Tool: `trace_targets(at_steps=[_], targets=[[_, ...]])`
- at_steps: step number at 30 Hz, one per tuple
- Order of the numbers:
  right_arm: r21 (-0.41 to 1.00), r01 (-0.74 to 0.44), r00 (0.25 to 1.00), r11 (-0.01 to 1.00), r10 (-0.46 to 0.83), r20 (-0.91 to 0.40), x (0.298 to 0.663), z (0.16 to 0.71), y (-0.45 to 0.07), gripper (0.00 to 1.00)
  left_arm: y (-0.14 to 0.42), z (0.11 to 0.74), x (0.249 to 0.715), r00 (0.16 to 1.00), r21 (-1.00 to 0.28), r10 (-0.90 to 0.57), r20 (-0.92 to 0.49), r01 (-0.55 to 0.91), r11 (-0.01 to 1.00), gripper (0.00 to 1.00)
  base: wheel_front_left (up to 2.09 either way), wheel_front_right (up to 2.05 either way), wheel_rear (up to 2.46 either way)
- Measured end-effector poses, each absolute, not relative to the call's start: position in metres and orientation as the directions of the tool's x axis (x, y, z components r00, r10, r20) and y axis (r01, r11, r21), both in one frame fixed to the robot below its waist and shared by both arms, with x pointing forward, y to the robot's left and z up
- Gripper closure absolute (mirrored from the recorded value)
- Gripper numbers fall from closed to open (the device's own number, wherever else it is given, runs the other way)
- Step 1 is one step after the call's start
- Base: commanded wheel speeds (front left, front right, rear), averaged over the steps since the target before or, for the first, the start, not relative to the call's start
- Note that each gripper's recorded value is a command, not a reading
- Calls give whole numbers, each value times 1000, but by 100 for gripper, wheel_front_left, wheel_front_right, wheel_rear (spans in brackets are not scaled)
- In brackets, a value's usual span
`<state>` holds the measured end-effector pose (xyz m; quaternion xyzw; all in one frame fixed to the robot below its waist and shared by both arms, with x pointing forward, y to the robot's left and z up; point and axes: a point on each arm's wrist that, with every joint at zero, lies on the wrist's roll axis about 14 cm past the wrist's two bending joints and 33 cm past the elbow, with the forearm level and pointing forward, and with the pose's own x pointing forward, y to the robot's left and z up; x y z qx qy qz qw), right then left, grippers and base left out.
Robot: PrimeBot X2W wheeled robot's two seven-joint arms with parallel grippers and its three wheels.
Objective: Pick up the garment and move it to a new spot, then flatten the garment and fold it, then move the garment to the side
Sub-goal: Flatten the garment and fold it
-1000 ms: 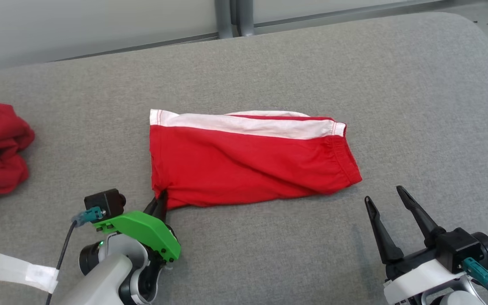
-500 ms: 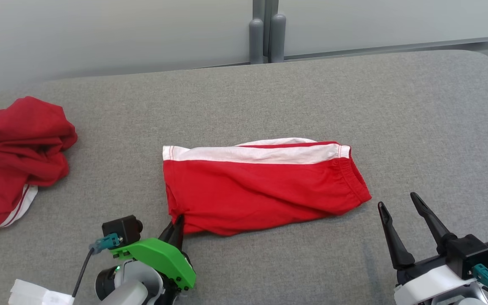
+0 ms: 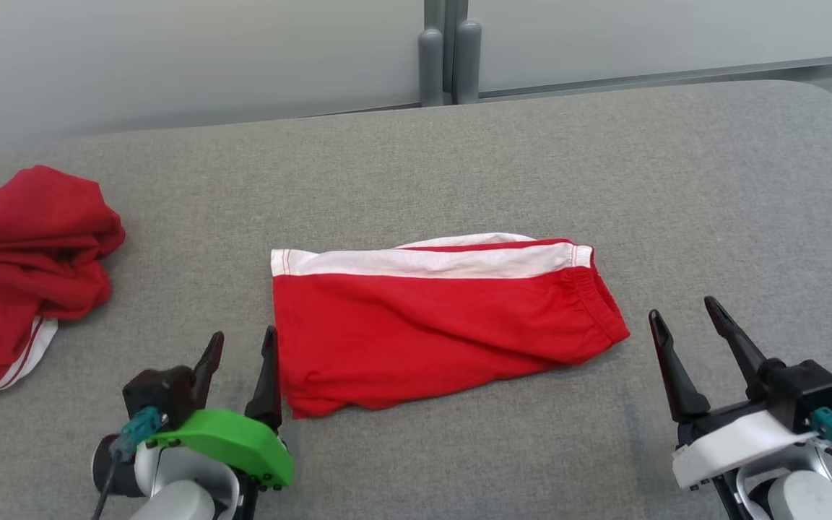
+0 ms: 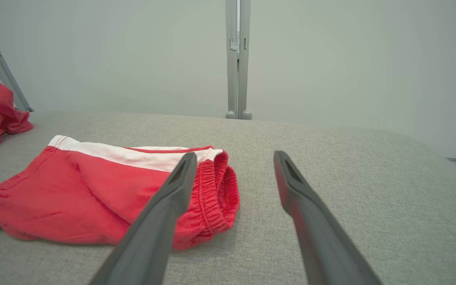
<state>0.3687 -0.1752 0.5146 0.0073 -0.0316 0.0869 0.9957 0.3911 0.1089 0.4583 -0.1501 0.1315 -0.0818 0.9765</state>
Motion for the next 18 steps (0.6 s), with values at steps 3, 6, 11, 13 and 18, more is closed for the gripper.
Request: trace_targets(at_steps=[3,6,11,13,18], targets=[[23,-173,985,985,172,32,378,511,-176,0,118,470,382,969,-247,-180,-171,135,960,0,0,0,0],[24,-187,982,982,188,-10,390,507,-173,0,130,478,373,979,-214,-151,-133,121,969,0,0,0,0],[31,-201,973,979,203,-112,407,488,-168,0,144,483,358,986,-185,-134,-94,115,976,0,0,0,0],[21,-219,964,976,219,-148,413,480,-164,0,153,481,354,990,-177,-109,-92,91,980,0,0,0,0],[30,-246,941,969,246,-231,421,457,-155,0,169,477,342,994,-169,-67,-87,52,984,0,0,0,0]])
